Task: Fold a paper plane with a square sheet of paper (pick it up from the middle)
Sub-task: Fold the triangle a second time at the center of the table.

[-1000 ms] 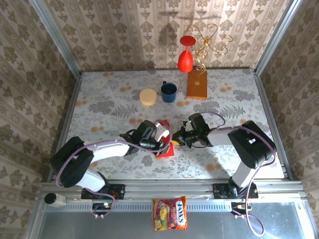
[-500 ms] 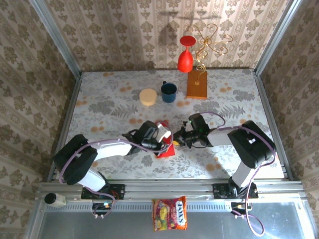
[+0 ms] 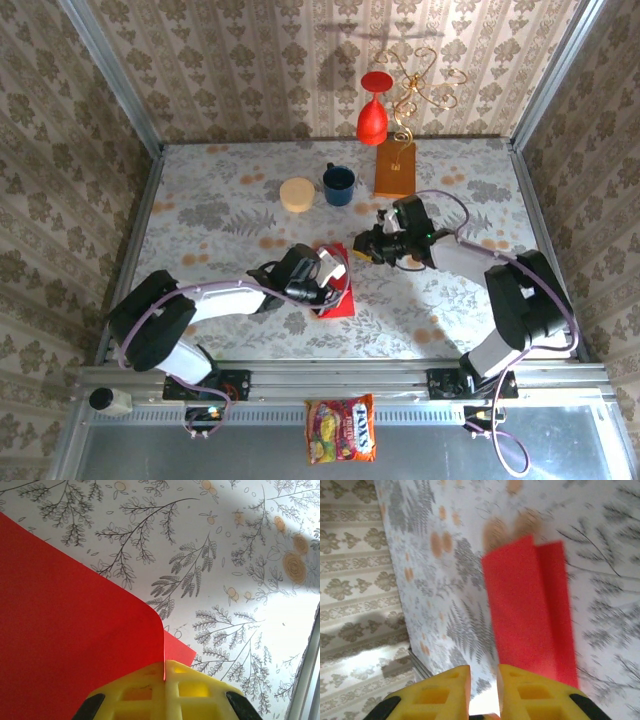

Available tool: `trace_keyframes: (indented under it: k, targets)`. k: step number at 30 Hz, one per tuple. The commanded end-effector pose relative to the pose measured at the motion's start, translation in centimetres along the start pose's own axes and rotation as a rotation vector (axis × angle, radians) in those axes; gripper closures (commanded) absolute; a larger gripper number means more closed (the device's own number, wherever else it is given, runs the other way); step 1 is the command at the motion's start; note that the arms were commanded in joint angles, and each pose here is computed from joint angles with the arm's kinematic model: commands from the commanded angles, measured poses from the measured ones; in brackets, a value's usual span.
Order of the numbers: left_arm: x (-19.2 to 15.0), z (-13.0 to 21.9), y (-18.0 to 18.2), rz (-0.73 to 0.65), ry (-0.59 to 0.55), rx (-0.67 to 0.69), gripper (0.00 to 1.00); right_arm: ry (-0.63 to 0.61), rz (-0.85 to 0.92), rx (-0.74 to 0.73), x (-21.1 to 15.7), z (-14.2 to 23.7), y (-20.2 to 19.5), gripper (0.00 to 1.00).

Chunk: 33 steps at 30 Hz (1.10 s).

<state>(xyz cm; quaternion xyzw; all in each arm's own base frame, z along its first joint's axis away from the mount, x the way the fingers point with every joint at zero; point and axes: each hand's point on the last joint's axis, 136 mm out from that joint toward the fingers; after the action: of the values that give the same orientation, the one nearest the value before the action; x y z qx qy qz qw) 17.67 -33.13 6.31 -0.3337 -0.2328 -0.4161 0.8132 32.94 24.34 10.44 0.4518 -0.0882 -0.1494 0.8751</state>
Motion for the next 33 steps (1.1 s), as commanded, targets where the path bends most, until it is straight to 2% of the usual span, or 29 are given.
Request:
trace_keyframes:
  k: [1, 6, 14, 21, 33]
  targets:
    - [-0.5, -0.1, -0.3, 0.015, 0.001, -0.018, 1.00, 0.081, 0.002, -0.038, -0.7, -1.8, -0.8, 0.82]
    - [-0.7, -0.2, -0.3, 0.017, 0.005, -0.016, 1.00, 0.121, 0.015, -0.050, -0.6, -4.4, -0.5, 0.86]
    - [-0.9, -0.2, 0.1, 0.017, 0.009, -0.007, 1.00, 0.136, 0.005, -0.172, 0.0, -7.0, -4.7, 0.92]
    - [-0.9, 0.2, 1.7, 0.032, 0.003, 0.040, 1.00, 0.143, -0.013, -0.250, -0.1, -7.5, -8.0, 0.97]
    - [-1.8, 0.3, 4.3, 0.060, 0.023, 0.113, 1.00, 0.146, -0.035, -0.274, -0.7, -7.4, -9.8, 0.99]
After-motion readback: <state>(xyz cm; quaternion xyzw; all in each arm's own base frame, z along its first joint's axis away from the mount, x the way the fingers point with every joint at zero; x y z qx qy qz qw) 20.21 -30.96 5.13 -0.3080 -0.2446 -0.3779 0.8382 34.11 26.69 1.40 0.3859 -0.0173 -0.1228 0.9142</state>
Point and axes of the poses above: each hand's point on the last joint's axis, 136 mm out from that joint toward the fingers, its own z axis back along the fingers, its own y axis along the line the jaws close on, x = y × z, and after that the axes turned 5 degrees about -z, right-handed
